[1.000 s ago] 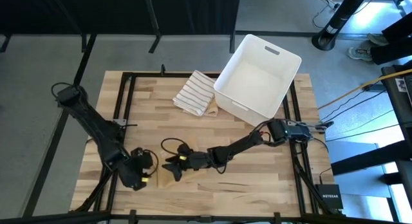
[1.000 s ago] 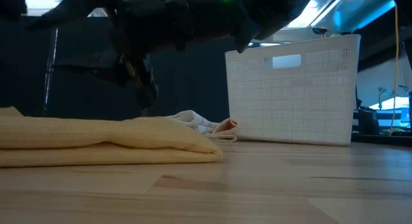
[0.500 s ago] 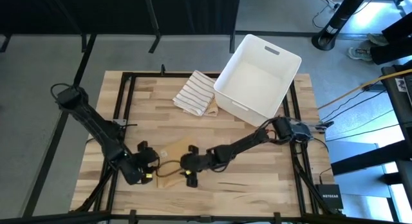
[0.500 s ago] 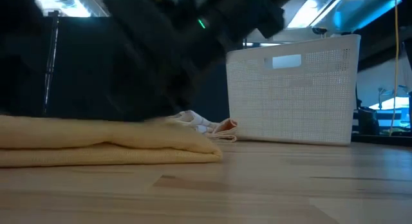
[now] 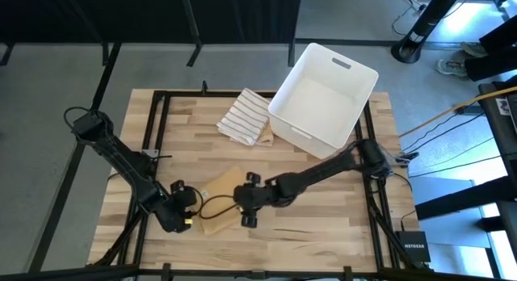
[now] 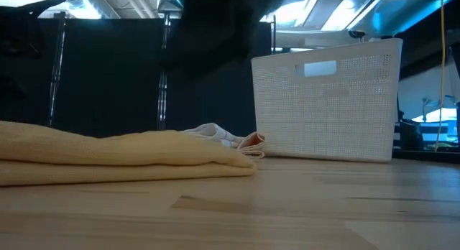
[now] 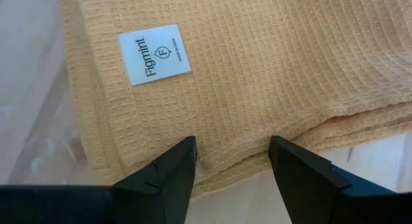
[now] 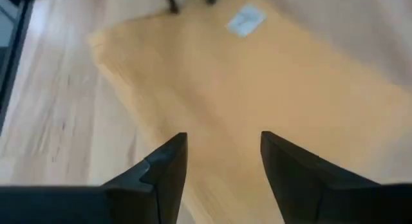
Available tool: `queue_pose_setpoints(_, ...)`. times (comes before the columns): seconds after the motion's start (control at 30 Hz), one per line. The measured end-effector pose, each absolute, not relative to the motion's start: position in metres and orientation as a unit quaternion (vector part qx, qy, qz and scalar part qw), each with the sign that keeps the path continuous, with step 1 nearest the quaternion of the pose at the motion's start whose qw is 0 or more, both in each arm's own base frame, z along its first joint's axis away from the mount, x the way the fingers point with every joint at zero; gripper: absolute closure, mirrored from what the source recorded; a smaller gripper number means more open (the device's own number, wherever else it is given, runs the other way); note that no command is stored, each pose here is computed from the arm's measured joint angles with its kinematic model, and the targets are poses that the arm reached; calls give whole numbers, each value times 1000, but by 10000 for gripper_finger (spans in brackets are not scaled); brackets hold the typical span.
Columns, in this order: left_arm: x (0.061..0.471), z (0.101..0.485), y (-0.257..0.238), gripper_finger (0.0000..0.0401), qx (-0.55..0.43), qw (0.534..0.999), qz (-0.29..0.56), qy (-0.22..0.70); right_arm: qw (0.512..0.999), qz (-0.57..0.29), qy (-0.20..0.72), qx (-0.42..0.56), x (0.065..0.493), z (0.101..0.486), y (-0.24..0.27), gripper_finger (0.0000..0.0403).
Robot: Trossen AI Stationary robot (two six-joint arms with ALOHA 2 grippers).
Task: Fold towel
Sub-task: Move the white laundry organizer to the right of the table
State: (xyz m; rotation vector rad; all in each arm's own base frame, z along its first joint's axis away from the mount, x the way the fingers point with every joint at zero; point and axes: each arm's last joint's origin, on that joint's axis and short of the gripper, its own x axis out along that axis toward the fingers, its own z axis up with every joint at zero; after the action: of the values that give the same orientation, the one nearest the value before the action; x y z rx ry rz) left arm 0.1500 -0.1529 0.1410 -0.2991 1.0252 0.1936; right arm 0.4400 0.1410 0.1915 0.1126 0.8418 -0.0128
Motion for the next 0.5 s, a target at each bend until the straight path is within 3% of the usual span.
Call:
queue_pose_setpoints(0.2, 150, 141, -152, 210, -138, 860, 98, 482, 886, -127, 447, 0, 396, 245, 120, 204)
queue_pose_setpoints(0.5, 150, 141, -152, 210, -137, 861, 99, 480, 859, -312, 406, -10, 312, 340, 65, 227)
